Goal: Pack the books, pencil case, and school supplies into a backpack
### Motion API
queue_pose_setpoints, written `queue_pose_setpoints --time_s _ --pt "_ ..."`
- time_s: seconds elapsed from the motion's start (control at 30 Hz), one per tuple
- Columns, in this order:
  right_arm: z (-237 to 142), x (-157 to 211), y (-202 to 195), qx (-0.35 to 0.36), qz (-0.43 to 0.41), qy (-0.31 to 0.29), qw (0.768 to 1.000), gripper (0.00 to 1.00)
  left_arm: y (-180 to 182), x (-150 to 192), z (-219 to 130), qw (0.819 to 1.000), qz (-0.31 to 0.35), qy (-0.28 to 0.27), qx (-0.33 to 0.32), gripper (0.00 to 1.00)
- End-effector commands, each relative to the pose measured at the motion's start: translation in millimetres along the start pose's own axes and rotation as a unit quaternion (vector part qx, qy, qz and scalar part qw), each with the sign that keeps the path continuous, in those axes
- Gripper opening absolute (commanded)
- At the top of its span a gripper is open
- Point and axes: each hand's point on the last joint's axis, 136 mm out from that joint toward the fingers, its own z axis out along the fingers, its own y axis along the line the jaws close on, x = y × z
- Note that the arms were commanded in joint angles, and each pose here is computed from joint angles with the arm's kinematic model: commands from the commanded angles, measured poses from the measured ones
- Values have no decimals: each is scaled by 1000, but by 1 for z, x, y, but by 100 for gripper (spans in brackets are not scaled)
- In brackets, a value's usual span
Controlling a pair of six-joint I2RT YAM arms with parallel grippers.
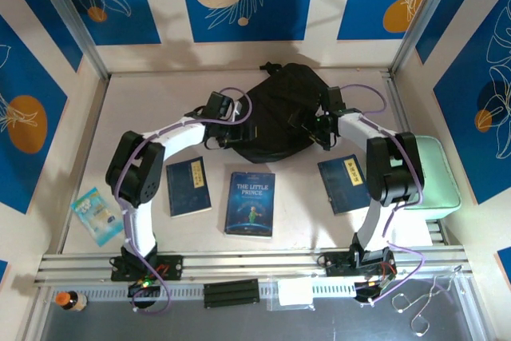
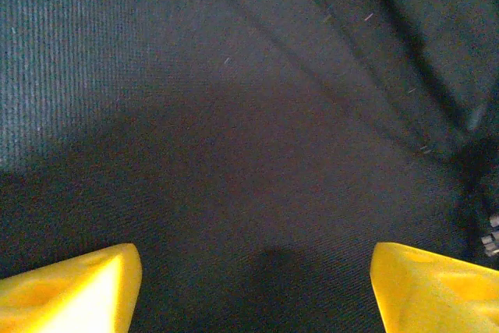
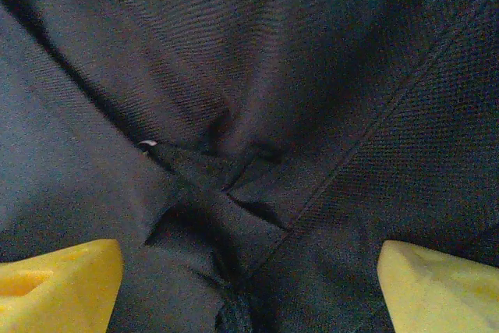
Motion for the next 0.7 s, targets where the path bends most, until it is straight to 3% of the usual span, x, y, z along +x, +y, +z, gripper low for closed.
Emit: queue_pose_setpoints --time_s 0.0,0.17,0.27,0.57,0.67 --pt "22 17 9 -29 5 50 998 86 30 49 -2 997 -5 57 -55 77" --pt "50 22 29 -72 -9 83 994 84 63 77 -16 992 -35 45 -113 77" --pt "56 20 44 -93 -24 90 991 81 68 75 -23 991 -39 32 -124 78" --pt "-12 9 73 -103 -69 44 991 80 13 20 -59 997 33 -15 -61 79" --pt "-21 25 61 -96 -45 52 993 69 -5 10 -67 997 51 -27 -42 79"
